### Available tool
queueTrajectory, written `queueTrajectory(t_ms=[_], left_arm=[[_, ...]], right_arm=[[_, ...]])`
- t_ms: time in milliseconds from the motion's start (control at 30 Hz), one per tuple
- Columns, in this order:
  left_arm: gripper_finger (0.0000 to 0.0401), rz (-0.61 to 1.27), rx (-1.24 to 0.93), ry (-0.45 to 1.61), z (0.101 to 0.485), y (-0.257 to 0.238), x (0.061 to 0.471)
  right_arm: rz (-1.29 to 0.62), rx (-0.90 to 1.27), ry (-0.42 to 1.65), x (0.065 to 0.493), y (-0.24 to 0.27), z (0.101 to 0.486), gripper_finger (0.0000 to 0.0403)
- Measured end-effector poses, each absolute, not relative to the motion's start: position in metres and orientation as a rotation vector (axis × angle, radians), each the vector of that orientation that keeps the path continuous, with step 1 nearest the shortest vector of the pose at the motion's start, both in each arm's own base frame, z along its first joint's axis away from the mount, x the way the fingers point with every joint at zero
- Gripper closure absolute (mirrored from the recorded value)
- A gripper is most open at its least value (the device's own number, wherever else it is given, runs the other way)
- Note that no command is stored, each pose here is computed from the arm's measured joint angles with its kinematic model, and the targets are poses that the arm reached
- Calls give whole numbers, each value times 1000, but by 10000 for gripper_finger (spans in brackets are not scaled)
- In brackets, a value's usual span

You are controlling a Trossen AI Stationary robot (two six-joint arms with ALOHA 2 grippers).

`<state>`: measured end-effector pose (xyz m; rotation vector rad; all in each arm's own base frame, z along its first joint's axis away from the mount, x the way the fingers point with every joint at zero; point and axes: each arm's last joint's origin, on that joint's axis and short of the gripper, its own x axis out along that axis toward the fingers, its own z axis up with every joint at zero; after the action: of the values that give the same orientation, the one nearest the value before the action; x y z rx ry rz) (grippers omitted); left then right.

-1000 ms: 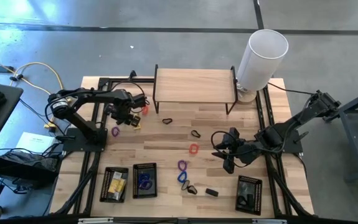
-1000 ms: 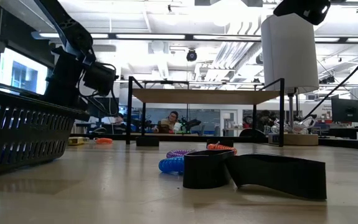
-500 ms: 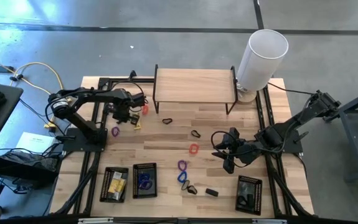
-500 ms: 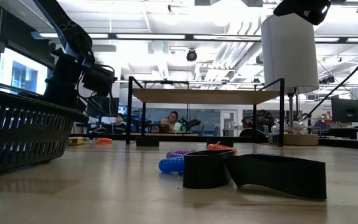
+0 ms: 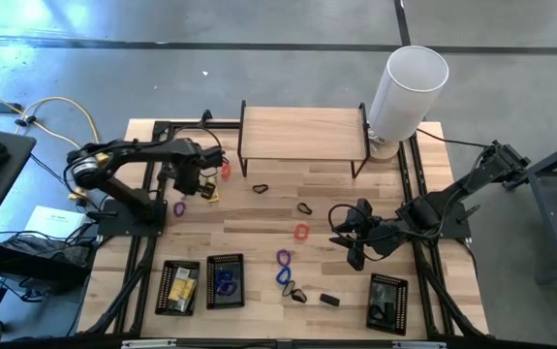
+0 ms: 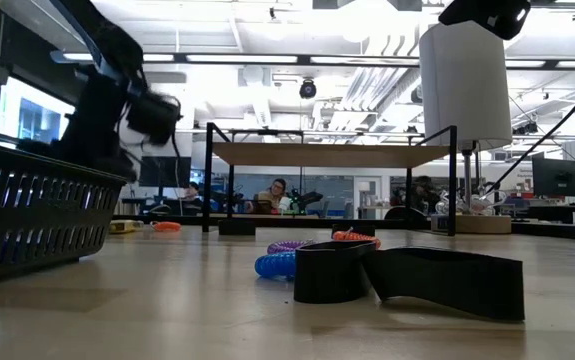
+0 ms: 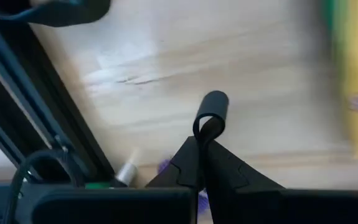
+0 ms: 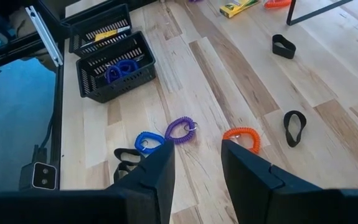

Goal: Pick & Place Office Desk Supplies
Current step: Put the black rubber band into the right black basket

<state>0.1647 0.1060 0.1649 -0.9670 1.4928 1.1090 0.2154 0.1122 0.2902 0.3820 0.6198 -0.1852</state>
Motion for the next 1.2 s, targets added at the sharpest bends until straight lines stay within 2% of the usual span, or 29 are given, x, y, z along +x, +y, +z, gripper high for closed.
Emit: queueTrajectory(t_ms=[167, 300, 567, 667, 767, 833, 933, 1100, 1200], left_arm=[[399, 1117, -967, 1269, 206, 93, 159], [399, 981, -1019, 1058, 244, 70, 151], [400, 401, -1106, 573, 306, 5, 152], [400, 154, -1040, 350, 331, -23, 165], [400, -92, -887, 165, 351, -52, 182], [400, -218, -753, 66, 357, -70, 195], [400, -298, -595, -38, 357, -90, 214], [400, -257, -502, -46, 335, -97, 249], [400, -220, -497, -35, 320, -95, 268]], right_arm=[[-183, 378, 618, 216, 112, 290, 284], [-172, 363, 611, 216, 113, 291, 284], [-153, 349, 498, 222, 115, 300, 284], [-147, 313, 414, 226, 116, 308, 284], [-154, 265, 339, 229, 116, 314, 284], [-163, 223, 280, 231, 117, 320, 284], [-179, 197, 156, 234, 117, 333, 284], [-108, 205, -39, 239, 114, 356, 284], [-109, 182, -49, 242, 111, 357, 284]])
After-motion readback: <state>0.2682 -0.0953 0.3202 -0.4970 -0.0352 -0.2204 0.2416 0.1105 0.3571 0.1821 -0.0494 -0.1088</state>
